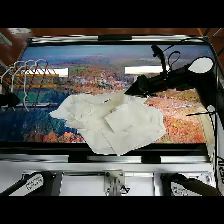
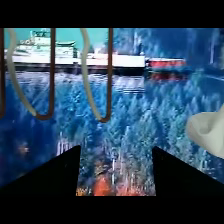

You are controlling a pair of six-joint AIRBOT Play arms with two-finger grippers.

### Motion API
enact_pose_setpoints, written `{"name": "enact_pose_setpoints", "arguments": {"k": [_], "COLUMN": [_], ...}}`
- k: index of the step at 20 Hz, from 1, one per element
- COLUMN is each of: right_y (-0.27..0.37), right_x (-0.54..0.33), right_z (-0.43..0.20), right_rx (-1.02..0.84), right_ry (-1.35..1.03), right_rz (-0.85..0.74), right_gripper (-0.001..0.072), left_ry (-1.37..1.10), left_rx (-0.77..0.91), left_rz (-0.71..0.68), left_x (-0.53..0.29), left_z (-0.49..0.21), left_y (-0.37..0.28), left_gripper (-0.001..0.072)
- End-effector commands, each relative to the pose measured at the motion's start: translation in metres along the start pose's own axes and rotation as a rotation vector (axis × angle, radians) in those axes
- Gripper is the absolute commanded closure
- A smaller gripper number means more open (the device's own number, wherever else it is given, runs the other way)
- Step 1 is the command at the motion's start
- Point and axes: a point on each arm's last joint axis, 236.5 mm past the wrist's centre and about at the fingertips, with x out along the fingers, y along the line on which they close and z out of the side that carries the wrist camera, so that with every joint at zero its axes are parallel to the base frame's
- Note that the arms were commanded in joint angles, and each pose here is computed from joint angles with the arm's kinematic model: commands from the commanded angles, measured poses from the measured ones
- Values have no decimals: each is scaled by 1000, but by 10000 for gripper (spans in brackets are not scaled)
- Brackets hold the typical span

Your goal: Fold the shirts.

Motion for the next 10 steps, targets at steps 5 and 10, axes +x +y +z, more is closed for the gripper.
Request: {"name": "enact_pose_setpoints", "arguments": {"k": [5,10], "right_y": [-13,-16], "right_x": [0,-1], "right_z": [1,6], "right_rx": [58,54], "right_ry": [-6,-27], "right_rz": [-57,-68], "right_gripper": [637,636], "left_ry": [83,140], "left_rx": [-18,-36], "left_rz": [23,-13], "left_x": [62,98], "left_z": [-31,-46], "left_y": [20,16], "left_gripper": [155,155]}}
